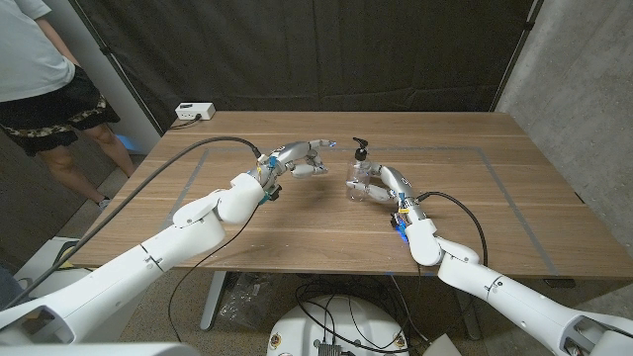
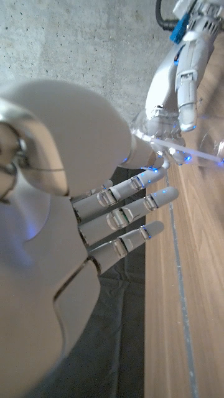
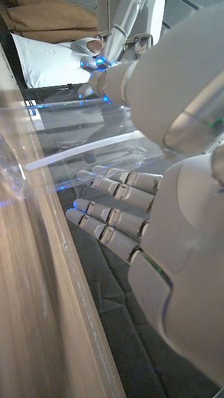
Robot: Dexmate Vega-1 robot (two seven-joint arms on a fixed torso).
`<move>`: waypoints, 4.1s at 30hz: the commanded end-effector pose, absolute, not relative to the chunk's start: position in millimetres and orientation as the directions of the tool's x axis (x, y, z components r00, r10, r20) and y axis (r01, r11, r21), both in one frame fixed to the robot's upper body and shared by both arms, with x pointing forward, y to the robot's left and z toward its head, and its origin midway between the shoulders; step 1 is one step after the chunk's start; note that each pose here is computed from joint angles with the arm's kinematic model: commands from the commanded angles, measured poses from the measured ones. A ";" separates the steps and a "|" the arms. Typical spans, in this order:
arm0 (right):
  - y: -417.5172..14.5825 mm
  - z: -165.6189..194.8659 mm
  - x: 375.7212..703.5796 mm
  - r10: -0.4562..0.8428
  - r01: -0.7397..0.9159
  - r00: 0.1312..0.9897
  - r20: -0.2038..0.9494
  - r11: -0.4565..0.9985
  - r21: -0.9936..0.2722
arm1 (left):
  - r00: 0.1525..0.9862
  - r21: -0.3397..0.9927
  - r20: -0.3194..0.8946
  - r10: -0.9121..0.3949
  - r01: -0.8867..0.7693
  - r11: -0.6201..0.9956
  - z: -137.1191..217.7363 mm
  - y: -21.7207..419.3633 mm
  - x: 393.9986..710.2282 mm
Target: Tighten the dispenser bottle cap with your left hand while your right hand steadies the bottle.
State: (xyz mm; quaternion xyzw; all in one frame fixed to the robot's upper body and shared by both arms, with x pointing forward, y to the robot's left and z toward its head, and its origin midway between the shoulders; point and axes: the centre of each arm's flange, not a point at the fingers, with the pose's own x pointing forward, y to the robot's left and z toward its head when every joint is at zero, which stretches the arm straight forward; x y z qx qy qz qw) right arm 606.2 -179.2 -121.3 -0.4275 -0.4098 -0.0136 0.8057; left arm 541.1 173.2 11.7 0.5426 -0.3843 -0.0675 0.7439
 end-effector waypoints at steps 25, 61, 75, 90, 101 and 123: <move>-175.3 -120.5 609.6 0.327 0.361 0.672 0.664 0.638 -0.680 | 0.670 0.880 0.226 -0.707 0.171 0.443 25.5 165.0 537.8; -183.4 -122.0 605.2 0.333 0.359 0.681 0.652 0.625 -0.694 | 0.649 0.874 0.169 -0.742 0.250 0.417 30.0 147.0 558.3; -188.2 -124.0 603.5 0.316 0.363 0.691 0.650 0.626 -0.690 | 0.630 0.874 0.150 -0.762 0.276 0.399 35.1 134.4 573.1; -184.8 -123.9 605.1 0.339 0.349 0.692 0.637 0.616 -0.707 | 0.646 0.865 0.219 -0.732 0.218 0.452 35.9 150.4 533.8; -189.6 -126.5 602.6 0.330 0.351 0.694 0.640 0.622 -0.701 | 0.641 0.870 0.189 -0.744 0.242 0.430 35.2 141.2 540.4; -199.8 -126.5 593.8 0.305 0.369 0.694 0.653 0.628 -0.686 | 0.548 0.889 0.004 -0.836 0.381 0.254 94.5 94.1 641.5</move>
